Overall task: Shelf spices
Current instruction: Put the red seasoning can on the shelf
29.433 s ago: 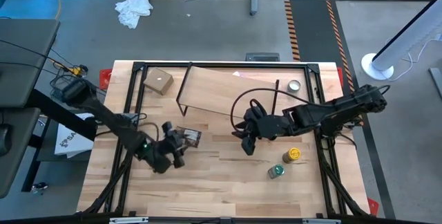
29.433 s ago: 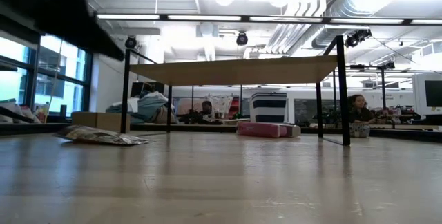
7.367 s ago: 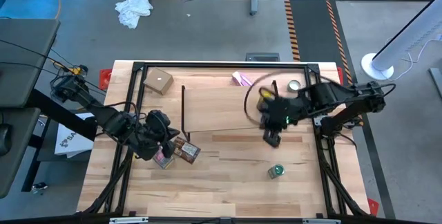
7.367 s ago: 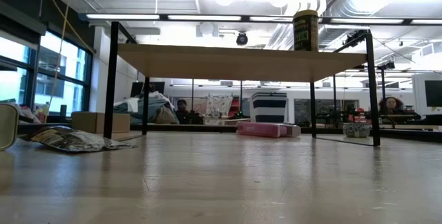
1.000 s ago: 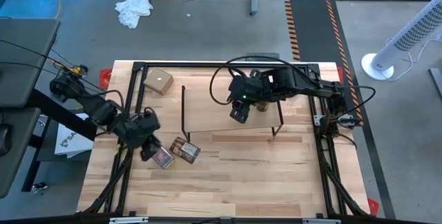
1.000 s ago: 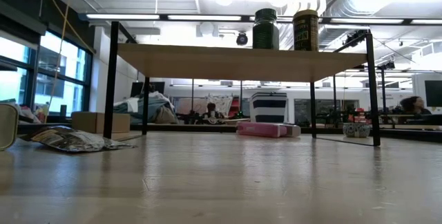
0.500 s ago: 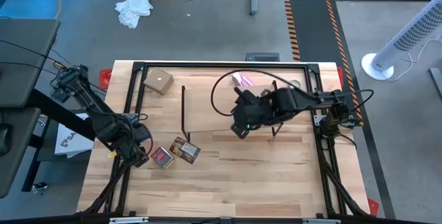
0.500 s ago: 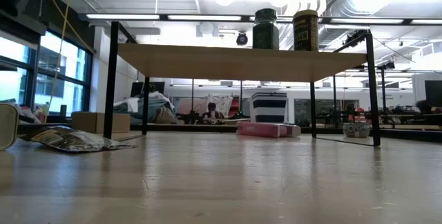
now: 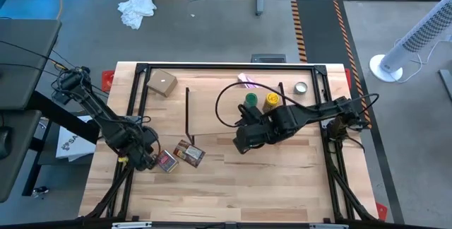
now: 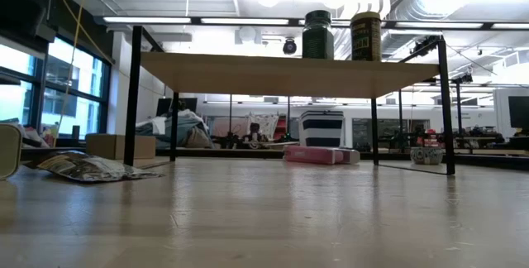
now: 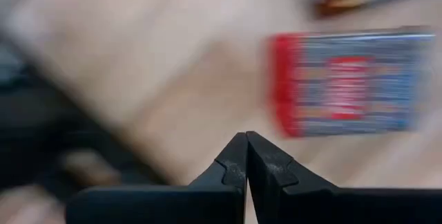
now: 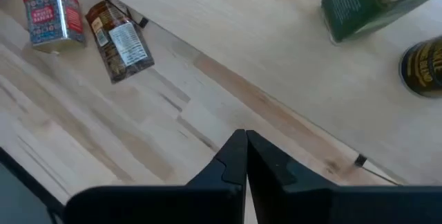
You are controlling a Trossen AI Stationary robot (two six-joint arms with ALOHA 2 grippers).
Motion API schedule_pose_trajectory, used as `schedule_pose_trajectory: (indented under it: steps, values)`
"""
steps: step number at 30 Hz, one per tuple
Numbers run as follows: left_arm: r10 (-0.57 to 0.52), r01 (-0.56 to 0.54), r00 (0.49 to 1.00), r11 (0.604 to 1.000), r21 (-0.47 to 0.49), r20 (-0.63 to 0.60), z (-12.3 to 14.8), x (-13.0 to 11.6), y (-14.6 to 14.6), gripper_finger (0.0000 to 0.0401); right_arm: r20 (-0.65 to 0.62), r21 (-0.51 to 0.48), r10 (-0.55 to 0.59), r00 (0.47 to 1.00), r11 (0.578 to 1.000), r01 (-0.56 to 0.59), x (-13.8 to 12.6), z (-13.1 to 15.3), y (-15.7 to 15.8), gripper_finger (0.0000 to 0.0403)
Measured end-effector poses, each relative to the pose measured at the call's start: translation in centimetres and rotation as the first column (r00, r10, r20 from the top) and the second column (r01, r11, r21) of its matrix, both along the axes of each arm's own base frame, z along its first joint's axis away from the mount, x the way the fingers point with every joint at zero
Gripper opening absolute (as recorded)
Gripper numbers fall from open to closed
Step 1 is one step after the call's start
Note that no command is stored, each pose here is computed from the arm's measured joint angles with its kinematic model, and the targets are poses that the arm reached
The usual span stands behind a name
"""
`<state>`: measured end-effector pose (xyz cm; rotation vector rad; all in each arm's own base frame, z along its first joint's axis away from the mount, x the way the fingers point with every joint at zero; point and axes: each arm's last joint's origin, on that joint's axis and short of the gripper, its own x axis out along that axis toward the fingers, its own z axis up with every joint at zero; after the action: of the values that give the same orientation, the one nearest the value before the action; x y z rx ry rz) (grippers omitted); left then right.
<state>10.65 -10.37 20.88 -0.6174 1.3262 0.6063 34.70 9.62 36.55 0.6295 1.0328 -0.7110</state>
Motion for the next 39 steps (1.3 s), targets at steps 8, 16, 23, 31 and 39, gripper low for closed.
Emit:
schedule_pose_trajectory:
  steps: [8,16,23,31,39]
  values:
    - [0.152,-0.152,0.988,0.985,0.077,0.002,-1.9,0.9,-0.5,0.0001,0.012,-0.022,0.001,1.000,1.000,0.000,-0.3,0.0,0.8,0.0001]
    - [0.218,-0.215,0.976,0.973,0.085,-0.026,-4.0,2.4,-2.0,0.0000,-0.005,-0.064,0.075,0.997,0.995,-0.075,-0.3,0.0,1.1,0.0000]
    - [0.341,-0.335,0.939,0.936,-0.108,0.043,-5.8,5.1,-4.7,0.0000,-0.096,-0.097,0.159,0.983,0.981,-0.168,-1.5,-0.1,2.1,0.0000]
    - [0.413,-0.383,0.896,0.905,-0.186,0.162,-5.8,8.9,-6.7,0.0000,-0.118,-0.058,0.286,0.951,0.954,-0.295,-2.8,0.0,4.8,0.0000]
    - [0.380,-0.327,0.882,0.919,-0.219,0.280,-5.9,14.5,-6.2,0.0000,-0.086,-0.028,0.259,0.962,0.965,-0.262,-4.1,0.0,7.4,0.0000]
